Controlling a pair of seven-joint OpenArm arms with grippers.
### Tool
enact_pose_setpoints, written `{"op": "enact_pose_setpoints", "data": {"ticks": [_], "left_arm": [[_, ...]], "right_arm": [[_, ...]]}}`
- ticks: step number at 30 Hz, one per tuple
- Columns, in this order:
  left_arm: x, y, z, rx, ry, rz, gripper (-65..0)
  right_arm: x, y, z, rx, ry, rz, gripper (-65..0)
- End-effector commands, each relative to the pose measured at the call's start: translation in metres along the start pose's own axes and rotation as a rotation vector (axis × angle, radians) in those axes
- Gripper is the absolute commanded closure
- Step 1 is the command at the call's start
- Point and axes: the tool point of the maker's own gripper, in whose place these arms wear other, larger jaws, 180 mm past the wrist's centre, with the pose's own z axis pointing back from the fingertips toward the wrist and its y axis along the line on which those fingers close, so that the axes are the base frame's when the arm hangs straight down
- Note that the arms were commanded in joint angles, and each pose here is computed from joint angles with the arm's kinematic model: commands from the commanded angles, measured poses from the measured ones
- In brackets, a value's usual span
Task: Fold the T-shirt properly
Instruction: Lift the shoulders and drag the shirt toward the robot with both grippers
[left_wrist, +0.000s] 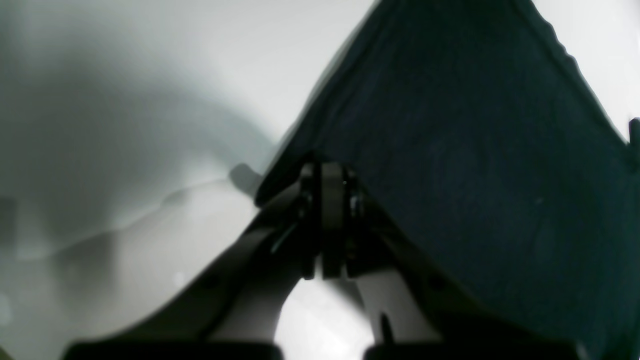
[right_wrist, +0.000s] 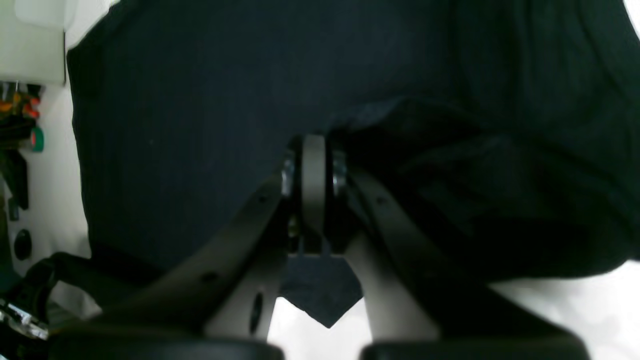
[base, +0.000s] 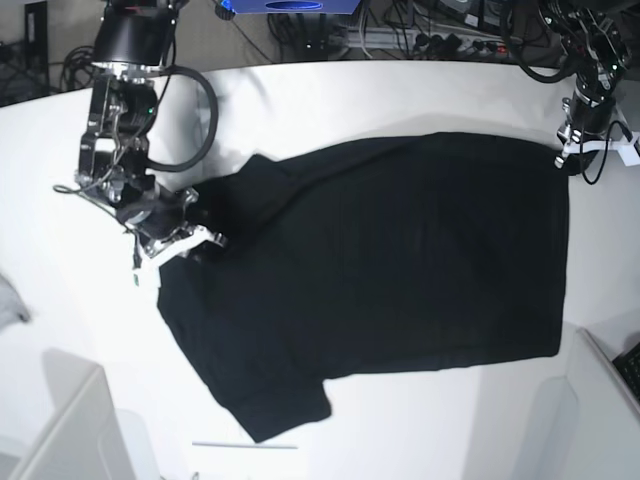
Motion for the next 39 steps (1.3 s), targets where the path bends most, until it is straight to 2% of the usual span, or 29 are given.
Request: {"op": "enact_pose_setpoints", "data": {"ticks": [1,8,12,19,27,37,39], "left_arm": [[0.016,-0.005,0.002,-0.017,-0.047,-0.013,0.0],[0.03,-0.016,-0.004,-0.042,-0.08,-0.011,0.0],[0.037,-0.008,-0.01,-0.003,-0.084,0.019,0.0],[0.053,-0.001,-0.023,0.011,-0.09,0.023,0.0],[0.064,-0.025,-0.03,-0.036,-0.085,-0.049,0.0],[0.069,-0.043,-0.038,-0.073,-0.095,-0.043,0.0],[0.066,-0.037,-0.041,-0.04,-0.081,-0.015,0.0]], "right_arm": [[0.02,0.009,0.001,0.026,-0.052,0.013,0.0],[0.042,0.004,-0.015,0.023,-0.079,-0.01,0.0],[0.05,0.003,-0.023,0.022,-0.077,-0.022,0.0],[0.065,0.0,-0.032,0.018,-0.113,-0.042,0.0],[0.068,-0.005,-0.04,0.01,-0.109,-0.063,0.0],[0.069,-0.006,-0.04,0.008,-0.118,-0.065,0.0],[0.068,-0.005,-0.04,0.01,-0.118,-0.066,0.0]]}}
